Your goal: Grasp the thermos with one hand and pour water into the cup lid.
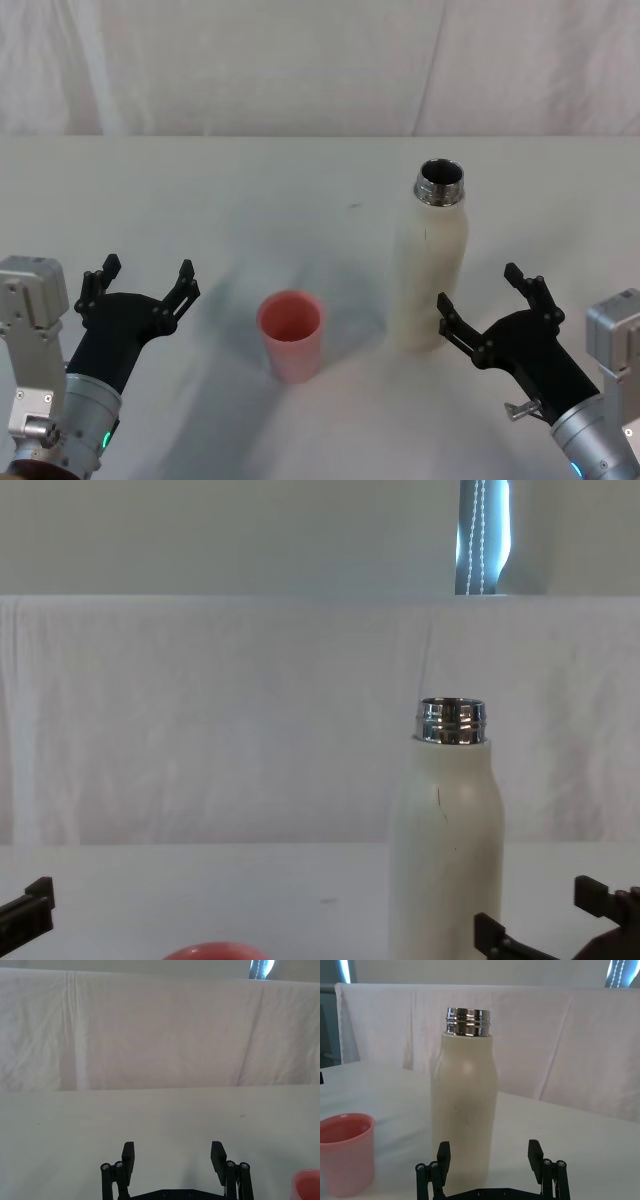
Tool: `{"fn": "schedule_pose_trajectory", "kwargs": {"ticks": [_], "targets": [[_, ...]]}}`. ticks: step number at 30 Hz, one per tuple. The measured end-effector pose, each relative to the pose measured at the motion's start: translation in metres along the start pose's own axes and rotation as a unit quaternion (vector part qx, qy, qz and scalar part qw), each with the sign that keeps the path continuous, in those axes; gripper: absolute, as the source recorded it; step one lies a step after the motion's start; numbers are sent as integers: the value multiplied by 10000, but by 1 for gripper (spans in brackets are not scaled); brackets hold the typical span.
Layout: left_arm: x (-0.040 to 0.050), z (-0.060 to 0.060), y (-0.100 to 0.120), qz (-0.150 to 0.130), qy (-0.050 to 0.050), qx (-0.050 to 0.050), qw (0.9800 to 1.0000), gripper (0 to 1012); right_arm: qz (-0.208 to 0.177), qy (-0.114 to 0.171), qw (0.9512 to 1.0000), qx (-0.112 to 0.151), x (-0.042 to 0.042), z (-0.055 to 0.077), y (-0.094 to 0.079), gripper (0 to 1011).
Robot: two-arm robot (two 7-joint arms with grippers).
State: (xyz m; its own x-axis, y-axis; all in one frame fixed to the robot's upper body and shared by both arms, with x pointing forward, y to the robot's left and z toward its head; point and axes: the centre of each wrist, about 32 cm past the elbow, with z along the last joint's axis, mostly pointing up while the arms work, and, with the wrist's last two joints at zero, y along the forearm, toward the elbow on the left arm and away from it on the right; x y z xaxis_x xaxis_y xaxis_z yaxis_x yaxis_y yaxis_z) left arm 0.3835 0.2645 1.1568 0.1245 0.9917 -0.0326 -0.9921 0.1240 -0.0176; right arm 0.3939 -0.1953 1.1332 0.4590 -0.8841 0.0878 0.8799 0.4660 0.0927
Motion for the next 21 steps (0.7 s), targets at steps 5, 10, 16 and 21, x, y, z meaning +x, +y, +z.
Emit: {"fn": "schedule_pose_trajectory", "kwargs": {"ticks": [5,10,16,21], "targets": [[0,0,0,0,0,0,10000,1001,-66,-15,10000,-12,14,-7,-39,1001],[0,0,0,0,0,0,10000,1001,-94,-15,10000,-22,19,-12,-66,1001],[0,0,0,0,0,0,10000,1001,-94,-16,10000,-18,19,-11,-67,1001],[0,0,0,0,0,0,10000,1001,-90,-15,10000,-15,17,-10,-65,1001]]}}
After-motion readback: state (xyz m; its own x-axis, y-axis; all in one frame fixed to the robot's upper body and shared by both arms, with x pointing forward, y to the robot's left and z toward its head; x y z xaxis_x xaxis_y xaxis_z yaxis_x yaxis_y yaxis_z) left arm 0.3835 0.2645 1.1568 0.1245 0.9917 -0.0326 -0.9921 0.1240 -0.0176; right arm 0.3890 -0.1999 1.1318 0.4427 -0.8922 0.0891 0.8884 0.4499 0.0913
